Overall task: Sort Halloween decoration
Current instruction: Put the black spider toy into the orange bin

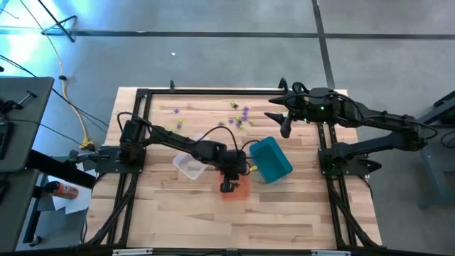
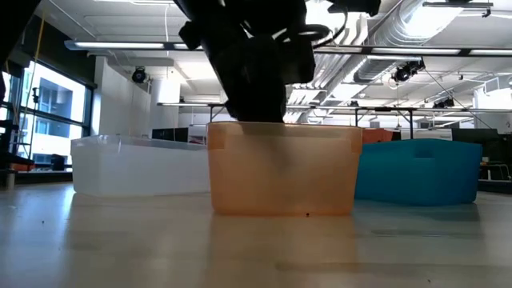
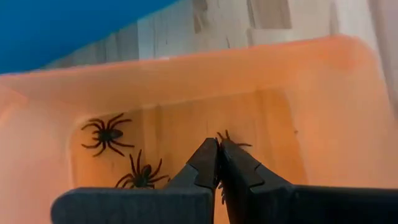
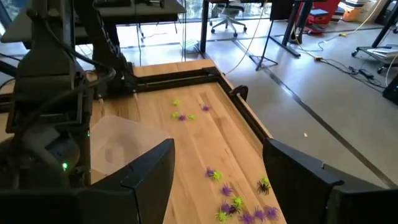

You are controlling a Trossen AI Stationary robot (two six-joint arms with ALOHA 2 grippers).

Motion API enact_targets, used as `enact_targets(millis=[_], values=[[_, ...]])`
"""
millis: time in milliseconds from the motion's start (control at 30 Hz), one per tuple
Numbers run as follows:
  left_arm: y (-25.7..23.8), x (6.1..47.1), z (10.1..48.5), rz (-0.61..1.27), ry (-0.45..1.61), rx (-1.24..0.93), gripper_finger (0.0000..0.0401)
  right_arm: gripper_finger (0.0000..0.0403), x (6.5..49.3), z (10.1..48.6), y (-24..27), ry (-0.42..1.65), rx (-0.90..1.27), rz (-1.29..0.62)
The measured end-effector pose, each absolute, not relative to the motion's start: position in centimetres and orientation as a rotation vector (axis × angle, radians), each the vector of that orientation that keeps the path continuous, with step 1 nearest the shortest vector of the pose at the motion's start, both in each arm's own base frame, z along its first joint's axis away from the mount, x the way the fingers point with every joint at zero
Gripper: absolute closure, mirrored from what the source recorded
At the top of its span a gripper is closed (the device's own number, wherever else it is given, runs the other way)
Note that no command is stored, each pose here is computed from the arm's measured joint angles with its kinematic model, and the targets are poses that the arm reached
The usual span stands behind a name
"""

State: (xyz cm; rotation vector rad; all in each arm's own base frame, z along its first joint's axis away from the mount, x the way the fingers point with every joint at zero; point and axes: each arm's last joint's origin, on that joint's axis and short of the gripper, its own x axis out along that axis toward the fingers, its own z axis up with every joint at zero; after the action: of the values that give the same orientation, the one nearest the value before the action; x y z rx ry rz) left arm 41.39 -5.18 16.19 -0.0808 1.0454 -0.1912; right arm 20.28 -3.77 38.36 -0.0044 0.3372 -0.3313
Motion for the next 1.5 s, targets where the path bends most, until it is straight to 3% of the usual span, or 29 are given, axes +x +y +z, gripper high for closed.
enact_targets(millis=[467,800,1067,1233,1500], values=[[-3.9,41.6,14.7,-0.171,1.092,-0.075,0.0364,0.0163,20.3,38.3,-3.8,0.339,-0.004,-0.331],[-3.6,41.6,15.8,-0.128,1.103,-0.141,0.025,0.0163,20.2,38.0,-3.7,0.377,-0.003,-0.329],[-0.2,40.4,21.8,-0.089,1.108,-0.146,0.0198,0.0163,20.2,38.0,-3.7,0.375,-0.003,-0.328],[3.3,37.4,27.7,-0.002,0.986,-0.192,0.0202,0.0163,20.2,38.0,-3.7,0.376,-0.002,-0.328],[5.8,31.9,36.6,0.079,0.592,-0.193,0.0227,0.0163,20.2,37.9,-3.6,0.377,0.067,-0.323]])
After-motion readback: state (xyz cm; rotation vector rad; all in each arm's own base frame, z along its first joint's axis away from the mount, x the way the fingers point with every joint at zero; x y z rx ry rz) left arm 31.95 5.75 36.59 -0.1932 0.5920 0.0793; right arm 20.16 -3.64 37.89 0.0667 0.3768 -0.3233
